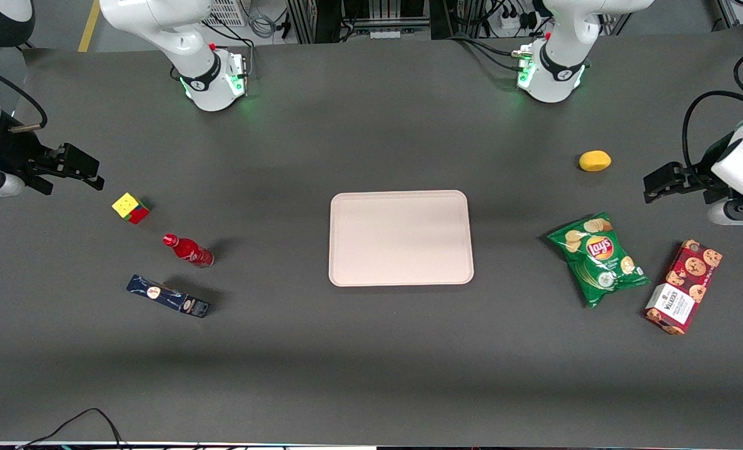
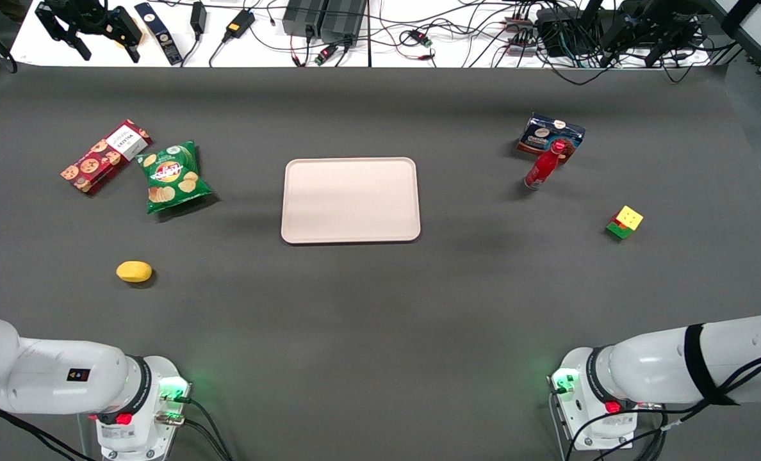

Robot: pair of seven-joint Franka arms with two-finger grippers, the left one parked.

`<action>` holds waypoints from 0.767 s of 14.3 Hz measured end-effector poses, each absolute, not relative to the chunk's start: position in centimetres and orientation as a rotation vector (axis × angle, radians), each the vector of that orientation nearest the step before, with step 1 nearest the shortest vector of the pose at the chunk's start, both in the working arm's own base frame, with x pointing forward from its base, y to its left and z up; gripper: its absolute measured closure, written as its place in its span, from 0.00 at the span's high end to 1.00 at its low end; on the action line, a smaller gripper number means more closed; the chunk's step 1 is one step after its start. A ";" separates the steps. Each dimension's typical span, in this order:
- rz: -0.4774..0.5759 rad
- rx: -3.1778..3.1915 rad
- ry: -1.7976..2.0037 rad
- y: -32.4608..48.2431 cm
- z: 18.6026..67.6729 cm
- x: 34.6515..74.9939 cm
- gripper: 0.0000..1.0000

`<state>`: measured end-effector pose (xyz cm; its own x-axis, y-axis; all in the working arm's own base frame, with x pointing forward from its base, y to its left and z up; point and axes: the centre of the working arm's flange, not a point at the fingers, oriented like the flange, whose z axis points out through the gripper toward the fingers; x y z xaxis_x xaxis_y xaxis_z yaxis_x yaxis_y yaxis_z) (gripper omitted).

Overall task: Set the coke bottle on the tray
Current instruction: 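Move the right gripper down over the red Coca-Cola bottle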

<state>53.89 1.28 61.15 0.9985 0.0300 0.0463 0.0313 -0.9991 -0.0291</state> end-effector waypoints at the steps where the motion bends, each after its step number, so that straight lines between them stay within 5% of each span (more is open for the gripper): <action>1: -0.067 -3.111 -0.048 1.3 61.2 53.9 1.00; 11: 0.002 -3.116 -0.056 1.7 59.0 54.9 1.00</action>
<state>54.92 1.72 58.96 0.9994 0.0359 -0.0006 0.0359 -0.9990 -0.0249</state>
